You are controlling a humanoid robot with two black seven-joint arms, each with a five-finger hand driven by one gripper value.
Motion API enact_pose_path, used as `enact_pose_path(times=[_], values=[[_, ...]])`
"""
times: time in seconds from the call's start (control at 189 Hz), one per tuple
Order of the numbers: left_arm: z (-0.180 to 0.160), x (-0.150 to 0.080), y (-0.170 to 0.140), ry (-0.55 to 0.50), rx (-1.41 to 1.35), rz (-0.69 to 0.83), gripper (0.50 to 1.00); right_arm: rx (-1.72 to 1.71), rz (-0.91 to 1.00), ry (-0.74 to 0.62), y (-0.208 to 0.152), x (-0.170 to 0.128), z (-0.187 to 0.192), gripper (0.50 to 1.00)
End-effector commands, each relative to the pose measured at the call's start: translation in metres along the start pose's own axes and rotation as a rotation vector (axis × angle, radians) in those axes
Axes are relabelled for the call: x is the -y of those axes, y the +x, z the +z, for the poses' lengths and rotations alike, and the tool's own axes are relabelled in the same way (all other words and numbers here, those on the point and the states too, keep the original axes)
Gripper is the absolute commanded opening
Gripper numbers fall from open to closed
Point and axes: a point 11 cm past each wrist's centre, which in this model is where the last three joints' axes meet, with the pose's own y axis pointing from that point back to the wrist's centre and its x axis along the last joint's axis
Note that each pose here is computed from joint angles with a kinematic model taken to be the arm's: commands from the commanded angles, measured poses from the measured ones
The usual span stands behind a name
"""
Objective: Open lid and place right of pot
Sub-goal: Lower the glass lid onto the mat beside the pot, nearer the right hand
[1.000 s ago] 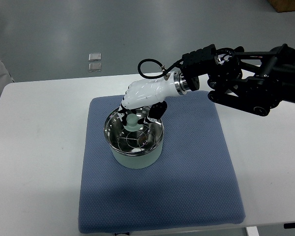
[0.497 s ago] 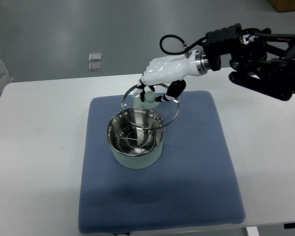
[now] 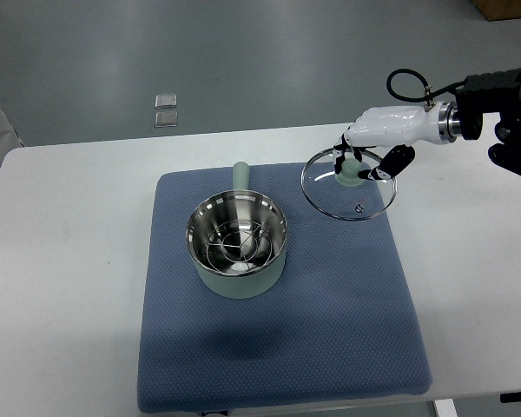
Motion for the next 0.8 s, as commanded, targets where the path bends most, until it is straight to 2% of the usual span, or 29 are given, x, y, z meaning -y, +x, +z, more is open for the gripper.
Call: enact_pose_path(times=[0.0,0.19,0.492,0.794], values=[[0.000,0.000,0.000,-0.001,0.000,0.000,1.000,0.021,-0.009,0.006,-0.017,0.002,-0.001,0.500],[0.000,0.000,0.000,-0.001,0.000,0.000,1.000,0.055,-0.040,0.047,-0.041,0.011,-0.011,0.500],[-0.001,0.000,0.000,0.001,0.000,0.000,1.000,0.069,-0.029,0.099,-0.059,0.029,-0.029,0.500],[0.000,0.000,0.000,-0.001,0.000,0.000,1.000,0.075,-0.010,0.108,-0.071,0.035,-0.035,0.500]])
